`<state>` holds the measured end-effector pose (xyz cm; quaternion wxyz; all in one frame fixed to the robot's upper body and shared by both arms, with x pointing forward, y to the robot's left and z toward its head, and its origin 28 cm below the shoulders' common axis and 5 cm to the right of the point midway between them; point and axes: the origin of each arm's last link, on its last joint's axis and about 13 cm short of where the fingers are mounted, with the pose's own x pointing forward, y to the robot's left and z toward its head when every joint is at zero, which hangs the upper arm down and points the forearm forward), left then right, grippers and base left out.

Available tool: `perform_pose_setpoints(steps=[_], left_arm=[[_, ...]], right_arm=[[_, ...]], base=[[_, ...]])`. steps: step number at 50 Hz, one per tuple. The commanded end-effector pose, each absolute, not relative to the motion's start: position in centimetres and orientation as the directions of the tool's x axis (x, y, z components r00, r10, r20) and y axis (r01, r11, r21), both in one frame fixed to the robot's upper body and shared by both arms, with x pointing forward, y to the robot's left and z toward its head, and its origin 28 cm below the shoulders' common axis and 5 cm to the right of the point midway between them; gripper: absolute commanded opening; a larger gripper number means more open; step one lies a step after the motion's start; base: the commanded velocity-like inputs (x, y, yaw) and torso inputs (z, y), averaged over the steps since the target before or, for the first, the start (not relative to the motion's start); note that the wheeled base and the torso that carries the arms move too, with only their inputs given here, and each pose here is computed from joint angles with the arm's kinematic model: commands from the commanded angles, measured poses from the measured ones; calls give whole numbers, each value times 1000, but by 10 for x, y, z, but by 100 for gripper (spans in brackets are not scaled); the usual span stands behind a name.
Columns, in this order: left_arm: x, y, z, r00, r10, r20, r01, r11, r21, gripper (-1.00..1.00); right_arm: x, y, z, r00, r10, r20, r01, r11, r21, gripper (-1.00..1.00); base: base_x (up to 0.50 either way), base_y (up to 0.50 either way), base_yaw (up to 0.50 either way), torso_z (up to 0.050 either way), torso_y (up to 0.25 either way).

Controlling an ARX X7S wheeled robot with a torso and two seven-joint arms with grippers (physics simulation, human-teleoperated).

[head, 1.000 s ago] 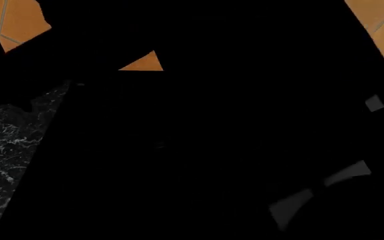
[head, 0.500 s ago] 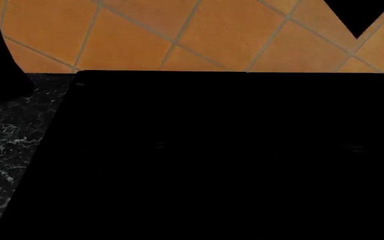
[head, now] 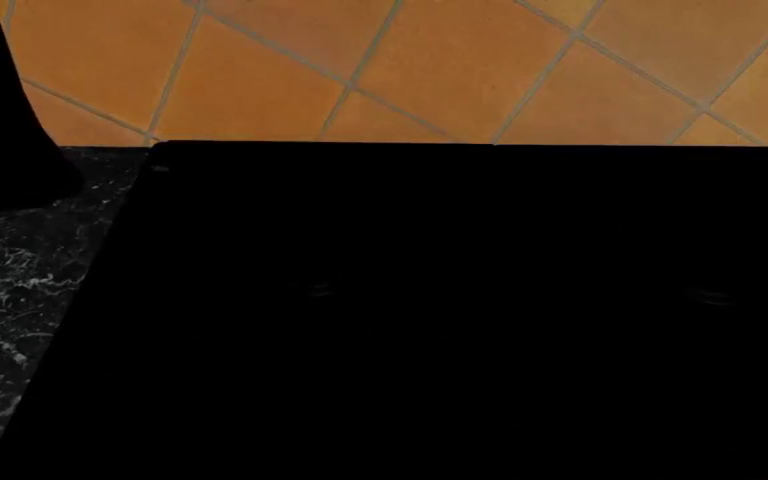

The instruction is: Pick the lobster from the counter and place it in the microwave.

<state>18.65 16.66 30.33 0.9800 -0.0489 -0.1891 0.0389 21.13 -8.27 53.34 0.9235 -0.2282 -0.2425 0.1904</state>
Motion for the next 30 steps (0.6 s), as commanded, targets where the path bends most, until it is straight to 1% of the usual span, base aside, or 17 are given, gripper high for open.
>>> perform_pose_setpoints(steps=[1,5,9,15,24,30], left_arm=[[192,166,308,928,96,359,-49,989,-136,100],[193,165,308,928,95,360,-49,990,-135,100],[195,166,309,927,100,361,-55,990,-133,100],[196,166,308,929,99,356,-56,990,-130,100],[198,168,305,931,105,351,-62,990,-130,100],[198,167,304,932,106,347,-64,989,-132,100]], right_arm=[[217,-87,564,818,425,387,-172,823,-542,-100],[226,-87,570,830,424,362,-181,819,-544,-100],[240,-83,571,848,431,310,-194,795,-575,-100],[252,-81,581,864,412,290,-177,786,-592,-100],[280,-80,587,895,371,247,-162,787,-596,-100],[286,-81,588,907,350,235,-143,779,-610,-100]], base=[[0,0,0,0,0],[0,0,0,0,0],[0,0,0,0,0],[0,0,0,0,0],[0,0,0,0,0],[0,0,0,0,2]])
